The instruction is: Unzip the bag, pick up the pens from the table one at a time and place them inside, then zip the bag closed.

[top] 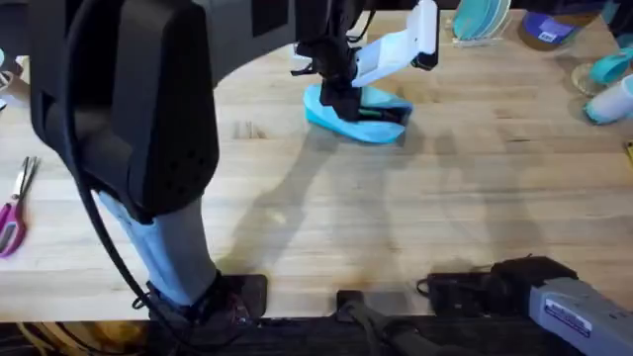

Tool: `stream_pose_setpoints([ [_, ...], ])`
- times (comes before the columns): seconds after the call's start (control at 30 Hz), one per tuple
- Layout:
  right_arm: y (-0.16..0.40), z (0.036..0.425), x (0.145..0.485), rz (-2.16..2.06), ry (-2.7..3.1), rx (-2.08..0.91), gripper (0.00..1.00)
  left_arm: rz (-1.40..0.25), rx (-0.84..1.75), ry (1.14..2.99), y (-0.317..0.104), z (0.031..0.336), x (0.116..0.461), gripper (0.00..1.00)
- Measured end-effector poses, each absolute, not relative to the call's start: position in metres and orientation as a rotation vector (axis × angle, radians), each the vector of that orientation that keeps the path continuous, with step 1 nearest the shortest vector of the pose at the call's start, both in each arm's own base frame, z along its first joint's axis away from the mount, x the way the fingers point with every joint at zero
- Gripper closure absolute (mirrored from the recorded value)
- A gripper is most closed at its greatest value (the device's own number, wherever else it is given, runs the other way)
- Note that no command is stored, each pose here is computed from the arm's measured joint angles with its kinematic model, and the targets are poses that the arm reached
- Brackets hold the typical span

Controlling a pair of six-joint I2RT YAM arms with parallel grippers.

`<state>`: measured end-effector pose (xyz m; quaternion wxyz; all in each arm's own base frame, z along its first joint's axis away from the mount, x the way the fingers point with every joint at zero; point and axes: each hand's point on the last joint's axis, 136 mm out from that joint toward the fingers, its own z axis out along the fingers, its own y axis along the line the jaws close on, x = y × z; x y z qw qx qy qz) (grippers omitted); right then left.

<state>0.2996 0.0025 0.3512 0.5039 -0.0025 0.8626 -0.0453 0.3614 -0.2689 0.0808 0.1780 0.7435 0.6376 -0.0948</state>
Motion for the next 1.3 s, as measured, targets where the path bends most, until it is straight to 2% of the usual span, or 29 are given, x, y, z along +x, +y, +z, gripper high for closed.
stream_pose_setpoints([
  [0.17,0.003,0.351,0.300,-0.109,2.083,-0.006,0.003,-0.219,2.113,1.816,-0.265,0.079,0.364,0.951],
  [0.2,0.003,0.351,0.300,-0.109,2.083,-0.006,0.003,-0.211,2.117,1.813,-0.264,0.079,0.365,0.887],
  [0.37,0.003,0.351,0.300,-0.109,2.083,-0.006,0.003,-0.175,2.120,1.821,-0.261,0.078,0.368,0.126],
  [0.4,0.003,0.351,0.300,-0.109,2.083,-0.006,0.003,-0.173,2.119,1.822,-0.261,0.079,0.368,0.038],
  [0.47,0.003,0.351,0.300,-0.109,2.083,-0.006,0.003,-0.167,2.117,1.821,-0.261,0.079,0.369,0.010],
  [0.7,0.003,0.351,0.300,-0.109,2.083,-0.006,0.003,-0.168,2.069,1.865,-0.262,0.081,0.372,0.008],
  [0.87,0.002,0.350,0.299,-0.110,2.090,-0.007,0.003,-0.159,1.962,1.938,-0.261,0.095,0.381,0.008],
  [1.07,0.002,0.343,0.295,-0.114,2.122,-0.010,0.003,-0.139,1.761,1.981,-0.232,0.150,0.394,0.008],
  [1.17,0.002,0.340,0.293,-0.115,2.135,-0.012,0.004,-0.157,1.643,1.972,-0.207,0.191,0.398,0.007],
  [1.3,0.002,0.338,0.292,-0.116,2.145,-0.013,0.004,-0.159,1.499,1.982,-0.166,0.228,0.403,0.008],
])
